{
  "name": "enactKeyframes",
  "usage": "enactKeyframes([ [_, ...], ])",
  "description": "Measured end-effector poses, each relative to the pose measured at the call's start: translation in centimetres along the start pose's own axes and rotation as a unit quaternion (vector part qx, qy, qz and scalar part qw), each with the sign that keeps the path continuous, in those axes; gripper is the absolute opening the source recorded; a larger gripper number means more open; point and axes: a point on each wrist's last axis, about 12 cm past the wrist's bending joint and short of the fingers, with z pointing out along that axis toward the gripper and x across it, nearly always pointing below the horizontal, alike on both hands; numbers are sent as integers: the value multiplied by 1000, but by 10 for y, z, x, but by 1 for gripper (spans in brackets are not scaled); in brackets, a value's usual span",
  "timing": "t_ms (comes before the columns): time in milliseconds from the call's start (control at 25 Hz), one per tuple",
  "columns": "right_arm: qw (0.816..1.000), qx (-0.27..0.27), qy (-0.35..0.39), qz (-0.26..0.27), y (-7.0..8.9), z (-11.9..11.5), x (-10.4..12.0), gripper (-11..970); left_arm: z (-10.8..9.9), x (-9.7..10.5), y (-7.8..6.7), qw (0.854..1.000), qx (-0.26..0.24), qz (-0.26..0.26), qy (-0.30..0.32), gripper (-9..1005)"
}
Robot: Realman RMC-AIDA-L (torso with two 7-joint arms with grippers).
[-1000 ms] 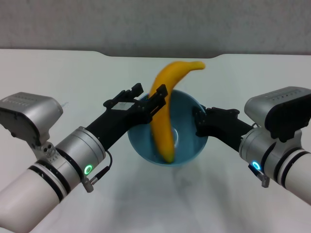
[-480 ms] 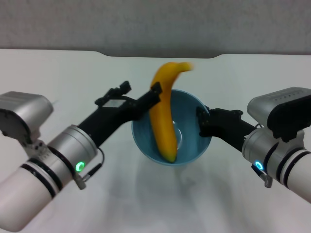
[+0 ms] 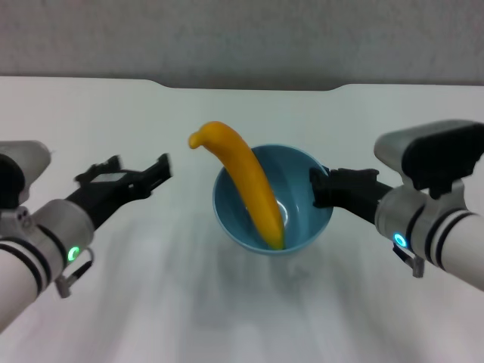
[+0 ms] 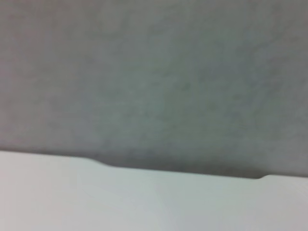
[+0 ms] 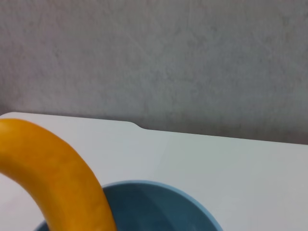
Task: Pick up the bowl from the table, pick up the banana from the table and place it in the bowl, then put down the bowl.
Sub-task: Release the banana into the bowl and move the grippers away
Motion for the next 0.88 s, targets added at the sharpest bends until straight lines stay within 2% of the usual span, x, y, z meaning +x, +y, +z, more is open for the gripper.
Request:
enactKeyframes([
  [120,1000,0,-1,10,-2,4,-2,53,-5,1,15,999,-33,-4,5,903],
  [400,999,14,-25,36,-17,8,7,54,-12,2,29,998,-56,-15,2,902],
  [880,997,35,-43,59,-36,7,25,57,-13,4,30,998,-59,-16,6,902],
])
